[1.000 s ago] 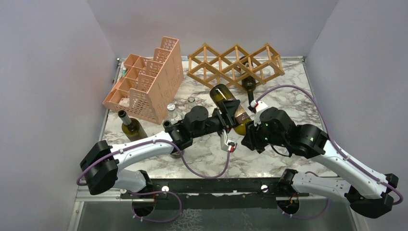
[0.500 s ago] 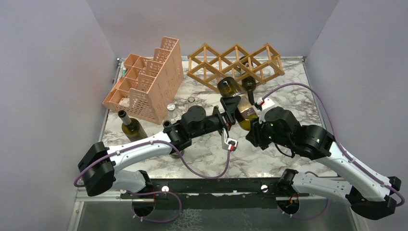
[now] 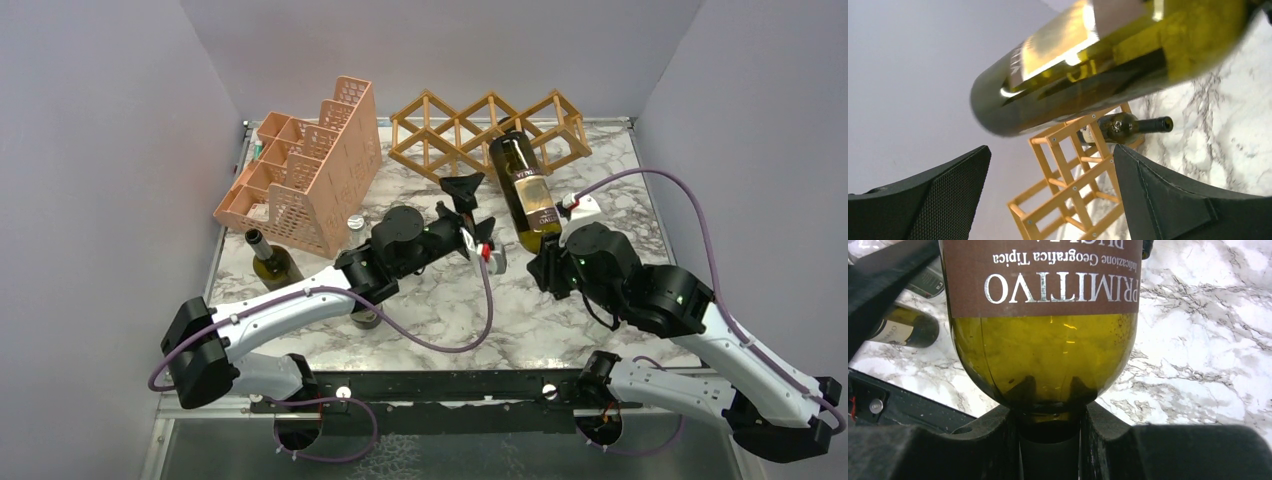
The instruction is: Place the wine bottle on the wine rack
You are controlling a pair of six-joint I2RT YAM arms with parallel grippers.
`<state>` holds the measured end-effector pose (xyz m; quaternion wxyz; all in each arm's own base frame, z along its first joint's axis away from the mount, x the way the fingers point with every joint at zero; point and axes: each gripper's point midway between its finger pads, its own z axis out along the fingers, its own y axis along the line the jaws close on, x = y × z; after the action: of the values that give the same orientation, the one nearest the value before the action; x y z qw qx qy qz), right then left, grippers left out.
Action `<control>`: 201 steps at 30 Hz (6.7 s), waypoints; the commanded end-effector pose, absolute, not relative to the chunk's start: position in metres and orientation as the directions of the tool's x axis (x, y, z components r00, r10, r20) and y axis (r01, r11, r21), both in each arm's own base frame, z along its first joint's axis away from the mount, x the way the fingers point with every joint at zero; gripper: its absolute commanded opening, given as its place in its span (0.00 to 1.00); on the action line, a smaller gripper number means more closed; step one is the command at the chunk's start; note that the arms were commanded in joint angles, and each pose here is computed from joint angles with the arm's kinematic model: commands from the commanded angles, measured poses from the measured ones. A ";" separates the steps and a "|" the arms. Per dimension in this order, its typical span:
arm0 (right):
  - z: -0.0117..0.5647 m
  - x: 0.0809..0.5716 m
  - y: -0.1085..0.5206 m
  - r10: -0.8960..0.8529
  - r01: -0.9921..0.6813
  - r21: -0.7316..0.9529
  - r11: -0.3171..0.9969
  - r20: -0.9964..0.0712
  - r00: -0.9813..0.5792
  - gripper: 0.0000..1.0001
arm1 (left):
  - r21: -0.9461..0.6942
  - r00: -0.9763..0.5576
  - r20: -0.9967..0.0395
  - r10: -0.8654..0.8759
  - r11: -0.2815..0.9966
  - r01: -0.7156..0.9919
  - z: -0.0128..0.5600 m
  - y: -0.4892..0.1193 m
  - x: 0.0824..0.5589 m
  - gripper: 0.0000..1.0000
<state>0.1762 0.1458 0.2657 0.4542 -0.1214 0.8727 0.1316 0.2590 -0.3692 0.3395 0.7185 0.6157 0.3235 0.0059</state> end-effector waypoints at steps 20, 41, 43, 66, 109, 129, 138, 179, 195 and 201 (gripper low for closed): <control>0.225 0.205 0.232 0.064 -0.387 0.341 0.857 -0.815 -0.576 0.01 | -0.175 0.166 -0.920 -0.355 0.751 0.637 0.435 -0.257 0.227 0.99; 0.130 0.265 0.252 0.087 -0.172 0.273 0.947 -0.730 -0.678 0.01 | -0.113 0.111 -0.969 -0.219 0.801 0.587 0.420 -0.254 0.235 0.99; 0.128 0.271 0.254 0.083 -0.175 0.272 0.946 -0.727 -0.681 0.01 | -0.075 0.127 -0.973 -0.193 0.783 0.617 0.423 -0.258 0.231 0.99; 0.106 0.323 0.272 0.051 -0.127 0.192 0.973 -0.717 -0.696 0.01 | 0.026 0.180 -0.977 -0.110 0.785 0.619 0.425 -0.248 0.225 0.99; 0.100 0.420 0.277 0.236 0.083 0.243 0.966 -0.712 -0.661 0.01 | 0.017 0.184 -0.975 -0.127 0.778 0.628 0.436 -0.241 0.218 0.99; 0.096 0.397 0.242 0.222 0.081 0.225 0.971 -0.719 -0.659 0.01 | 0.020 0.176 -0.977 -0.119 0.774 0.633 0.433 -0.248 0.222 0.99; 0.113 0.424 0.250 0.068 -0.117 0.177 0.977 -0.782 -0.620 0.01 | 0.021 0.174 -0.978 -0.115 0.775 0.632 0.432 -0.249 0.223 0.99; 0.111 0.485 0.251 0.078 -0.068 0.154 0.986 -0.774 -0.628 0.65 | 0.033 0.183 -0.978 -0.100 0.792 0.610 0.428 -0.246 0.226 0.99; 0.201 0.416 0.235 0.068 -0.192 0.229 0.954 -0.791 -0.608 0.70 | 0.029 0.199 -0.973 -0.117 0.792 0.610 0.432 -0.239 0.222 0.99; 0.232 0.359 0.168 0.044 -0.100 0.120 0.988 -0.829 -0.557 0.70 | 0.045 0.210 -0.971 -0.111 0.783 0.621 0.429 -0.243 0.222 0.99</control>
<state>0.3960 0.2157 0.2242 0.4683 -0.0245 0.8719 0.1409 0.2254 -0.2446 0.4191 0.7335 0.2229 0.5967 -0.2369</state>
